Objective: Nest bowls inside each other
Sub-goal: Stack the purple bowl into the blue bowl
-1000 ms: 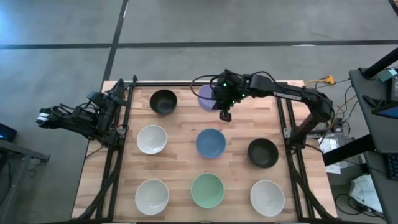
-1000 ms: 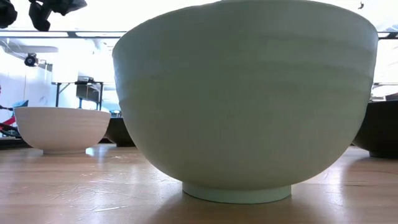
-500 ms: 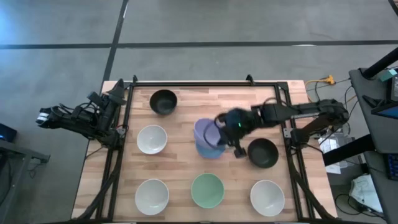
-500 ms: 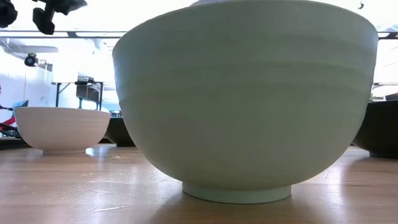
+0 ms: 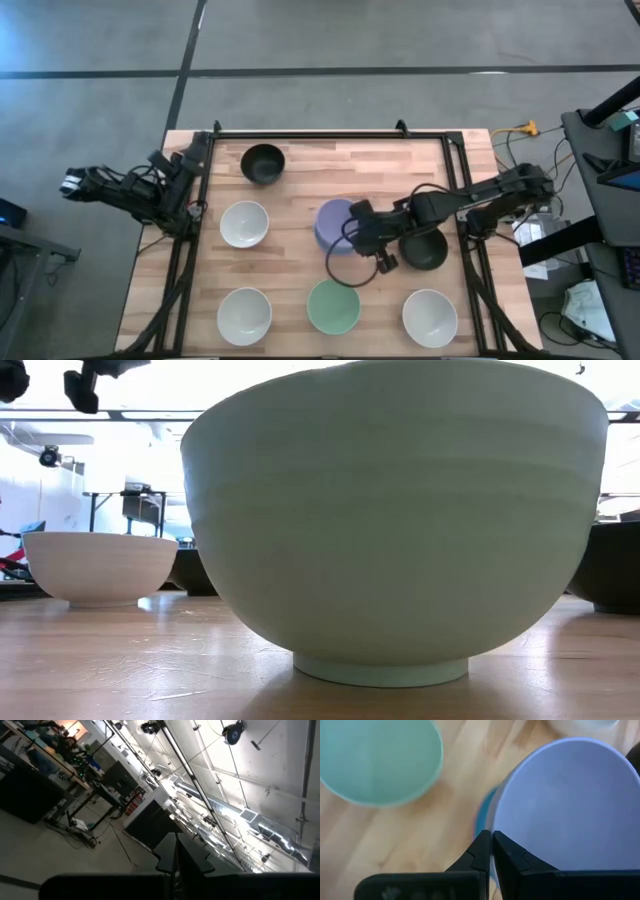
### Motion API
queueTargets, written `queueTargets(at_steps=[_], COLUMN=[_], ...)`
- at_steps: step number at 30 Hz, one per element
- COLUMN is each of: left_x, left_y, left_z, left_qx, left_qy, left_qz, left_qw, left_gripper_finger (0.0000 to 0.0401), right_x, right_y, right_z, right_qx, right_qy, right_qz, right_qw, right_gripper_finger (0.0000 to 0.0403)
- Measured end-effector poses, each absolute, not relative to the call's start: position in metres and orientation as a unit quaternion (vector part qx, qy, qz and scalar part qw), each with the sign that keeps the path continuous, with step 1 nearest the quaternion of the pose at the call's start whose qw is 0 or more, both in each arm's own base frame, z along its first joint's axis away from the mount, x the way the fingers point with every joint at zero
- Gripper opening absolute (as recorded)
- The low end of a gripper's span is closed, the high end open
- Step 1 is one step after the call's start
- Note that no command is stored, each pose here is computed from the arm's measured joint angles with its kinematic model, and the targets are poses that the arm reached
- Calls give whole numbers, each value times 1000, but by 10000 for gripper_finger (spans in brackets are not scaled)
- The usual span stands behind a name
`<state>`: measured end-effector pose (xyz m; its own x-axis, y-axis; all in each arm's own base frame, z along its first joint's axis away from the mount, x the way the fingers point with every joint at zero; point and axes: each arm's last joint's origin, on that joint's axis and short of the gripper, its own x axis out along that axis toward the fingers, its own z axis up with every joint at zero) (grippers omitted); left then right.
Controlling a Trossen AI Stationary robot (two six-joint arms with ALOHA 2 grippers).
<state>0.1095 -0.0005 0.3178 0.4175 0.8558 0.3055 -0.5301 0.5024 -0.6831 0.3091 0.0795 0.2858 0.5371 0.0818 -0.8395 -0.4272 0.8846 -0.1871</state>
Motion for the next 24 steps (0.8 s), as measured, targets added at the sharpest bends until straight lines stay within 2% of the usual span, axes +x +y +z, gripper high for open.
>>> queueTargets(at_steps=[24], left_x=[123], left_y=[-9], left_z=[312], left_qx=[-258], left_qy=[-308], left_qz=[411], left_qw=[818], left_gripper_finger=[0], right_x=[334], right_y=[84], right_z=[241], right_qx=[-224], right_qy=[518], right_qz=[142], right_qw=[813], right_gripper_finger=[10])
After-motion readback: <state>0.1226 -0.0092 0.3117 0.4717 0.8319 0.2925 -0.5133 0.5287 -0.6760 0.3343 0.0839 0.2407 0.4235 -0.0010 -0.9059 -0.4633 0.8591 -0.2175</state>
